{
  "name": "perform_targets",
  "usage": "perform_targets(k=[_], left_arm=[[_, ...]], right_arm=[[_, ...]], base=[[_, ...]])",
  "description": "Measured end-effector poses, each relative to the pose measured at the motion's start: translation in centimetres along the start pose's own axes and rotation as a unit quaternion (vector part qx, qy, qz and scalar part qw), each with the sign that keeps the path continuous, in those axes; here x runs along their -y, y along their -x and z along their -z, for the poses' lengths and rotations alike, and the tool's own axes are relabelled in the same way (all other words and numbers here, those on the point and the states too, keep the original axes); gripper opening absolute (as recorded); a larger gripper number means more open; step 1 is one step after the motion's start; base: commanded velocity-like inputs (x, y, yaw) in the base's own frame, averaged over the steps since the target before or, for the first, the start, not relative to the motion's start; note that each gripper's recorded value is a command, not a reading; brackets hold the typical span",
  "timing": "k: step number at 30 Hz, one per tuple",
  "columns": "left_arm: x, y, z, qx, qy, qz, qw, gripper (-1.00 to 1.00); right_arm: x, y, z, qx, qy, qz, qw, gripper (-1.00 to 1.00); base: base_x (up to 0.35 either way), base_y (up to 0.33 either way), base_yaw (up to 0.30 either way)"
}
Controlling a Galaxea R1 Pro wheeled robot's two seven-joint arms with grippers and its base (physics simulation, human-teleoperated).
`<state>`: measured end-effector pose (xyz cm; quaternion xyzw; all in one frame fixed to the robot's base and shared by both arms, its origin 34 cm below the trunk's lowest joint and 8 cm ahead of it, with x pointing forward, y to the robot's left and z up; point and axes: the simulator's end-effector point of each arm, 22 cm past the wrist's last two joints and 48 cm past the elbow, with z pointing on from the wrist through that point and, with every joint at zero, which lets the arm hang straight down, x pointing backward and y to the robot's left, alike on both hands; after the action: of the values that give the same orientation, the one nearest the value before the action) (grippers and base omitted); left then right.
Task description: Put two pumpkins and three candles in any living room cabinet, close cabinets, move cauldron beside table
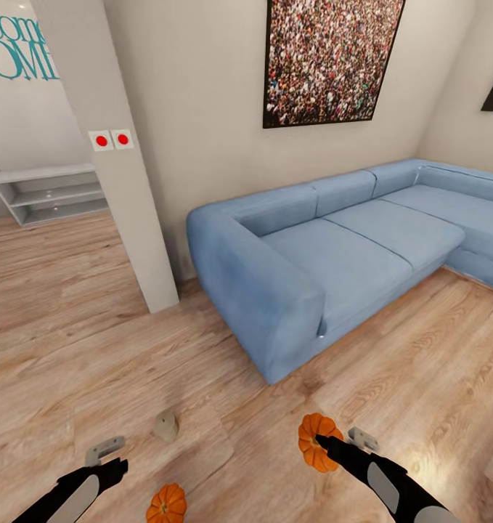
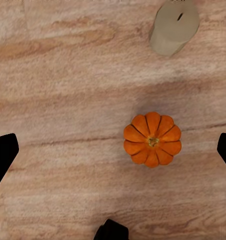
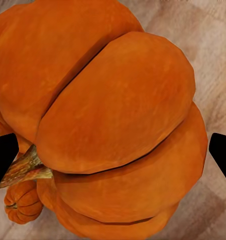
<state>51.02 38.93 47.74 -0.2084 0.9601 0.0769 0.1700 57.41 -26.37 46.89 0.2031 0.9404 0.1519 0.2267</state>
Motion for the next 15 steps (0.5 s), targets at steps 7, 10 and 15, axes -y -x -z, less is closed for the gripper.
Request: perform_targets(k=[7, 10, 15], left_arm=[[-0.03, -0.01, 0.01, 0.000, 0.000, 0.000, 1.0000, 1.00], [-0.01, 0.01, 0.00, 0.000, 0.000, 0.000, 1.0000, 1.00], [-0.03, 0.06, -0.01, 0.000, 0.000, 0.001, 1.0000, 1.00]], right_arm=[[0.07, 0.02, 0.03, 0.000, 0.000, 0.000, 1.0000, -1.00], [0.07, 0.04, 0.02, 0.000, 0.000, 0.000, 1.0000, -1.00], [0.31, 0.21, 0.06, 0.003, -0.002, 0.002, 1.0000, -1.00]], base=[[0.082, 0.004, 0.000], [0.069, 0.004, 0.000], [0.010, 0.001, 0.000]])
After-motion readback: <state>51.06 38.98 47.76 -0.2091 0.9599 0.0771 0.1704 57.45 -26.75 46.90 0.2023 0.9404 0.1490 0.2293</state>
